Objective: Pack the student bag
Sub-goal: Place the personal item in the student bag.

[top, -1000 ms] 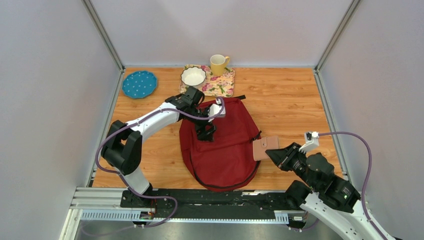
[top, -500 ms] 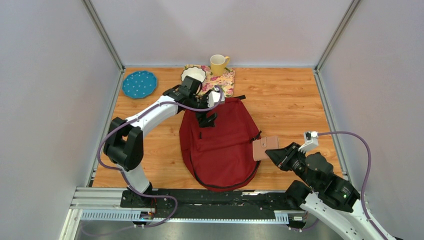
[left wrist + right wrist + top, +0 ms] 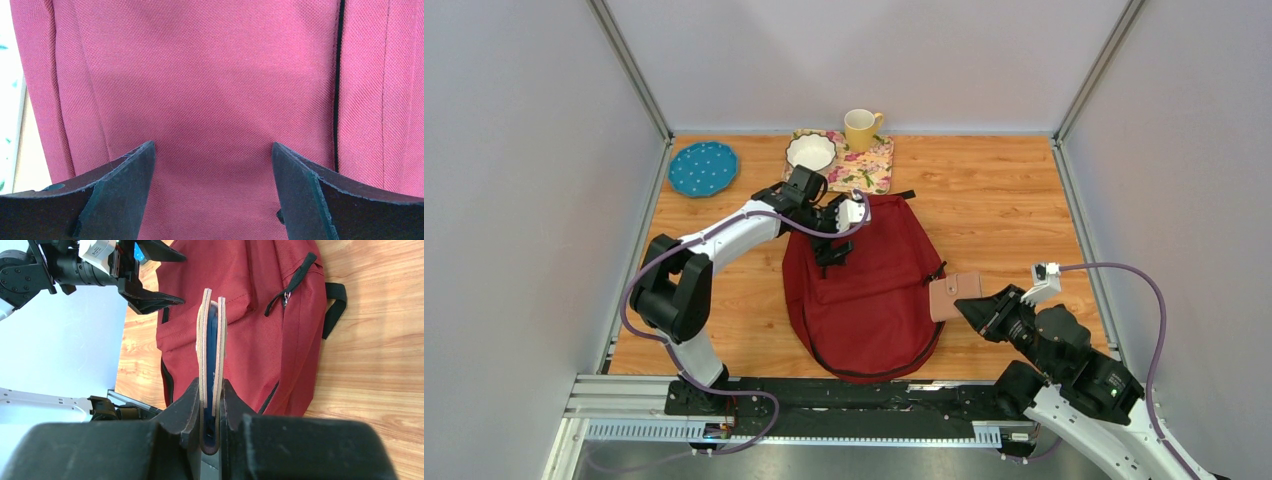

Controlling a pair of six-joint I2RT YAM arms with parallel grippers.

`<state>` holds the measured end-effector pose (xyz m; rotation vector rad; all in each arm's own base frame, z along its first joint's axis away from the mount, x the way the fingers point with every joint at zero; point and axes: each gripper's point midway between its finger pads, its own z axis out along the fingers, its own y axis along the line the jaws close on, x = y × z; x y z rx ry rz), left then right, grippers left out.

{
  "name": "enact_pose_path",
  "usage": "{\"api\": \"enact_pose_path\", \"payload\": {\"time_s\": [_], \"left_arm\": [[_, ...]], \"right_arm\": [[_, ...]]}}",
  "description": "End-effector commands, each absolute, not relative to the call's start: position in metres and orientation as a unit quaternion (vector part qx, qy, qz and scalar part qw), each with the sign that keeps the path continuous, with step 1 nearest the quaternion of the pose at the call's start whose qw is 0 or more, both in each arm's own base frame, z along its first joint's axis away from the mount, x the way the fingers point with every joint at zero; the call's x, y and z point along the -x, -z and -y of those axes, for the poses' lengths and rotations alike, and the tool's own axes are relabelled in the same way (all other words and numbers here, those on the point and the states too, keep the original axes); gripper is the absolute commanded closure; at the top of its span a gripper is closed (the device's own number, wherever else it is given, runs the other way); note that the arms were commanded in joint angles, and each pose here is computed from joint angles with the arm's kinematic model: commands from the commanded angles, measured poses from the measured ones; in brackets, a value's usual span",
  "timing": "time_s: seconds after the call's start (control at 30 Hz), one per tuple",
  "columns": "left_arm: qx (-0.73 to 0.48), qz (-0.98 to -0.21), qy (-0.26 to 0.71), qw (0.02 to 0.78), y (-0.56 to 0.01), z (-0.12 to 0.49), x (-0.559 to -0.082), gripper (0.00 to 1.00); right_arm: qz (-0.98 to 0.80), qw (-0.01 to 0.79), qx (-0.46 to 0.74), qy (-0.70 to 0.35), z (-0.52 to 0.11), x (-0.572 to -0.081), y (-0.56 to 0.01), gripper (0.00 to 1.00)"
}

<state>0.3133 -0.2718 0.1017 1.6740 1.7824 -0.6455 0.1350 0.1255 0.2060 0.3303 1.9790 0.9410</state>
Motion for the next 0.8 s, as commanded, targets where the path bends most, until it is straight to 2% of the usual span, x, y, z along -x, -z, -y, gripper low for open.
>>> {"api": "enact_pose_path", "payload": {"time_s": [0.0, 0.33, 0.57, 0.77], "left_arm": [[-0.647, -0.669, 0.276, 0.241, -0.09, 0.267, -0.27, 0.08], [-0.652, -0.645, 0.346, 0.198, -0.103, 0.28, -0.224, 0.1], [-0.647, -0.63, 0.372, 0.214, -0.122, 0.288, -0.214, 0.1], [-0.648, -0.652, 0.318, 0.23, -0.1, 0.293, -0.217, 0.1]], "right_arm": [[-0.787, 0.457, -0.136, -0.391, -0.127, -0.138, -0.214, 1.0], [-0.789, 0.452, -0.135, -0.393, -0.129, -0.138, -0.21, 1.0], [-0.789, 0.45, -0.139, -0.394, -0.13, -0.139, -0.208, 1.0], [-0.788, 0.452, -0.136, -0.395, -0.13, -0.138, -0.21, 1.0]]}}
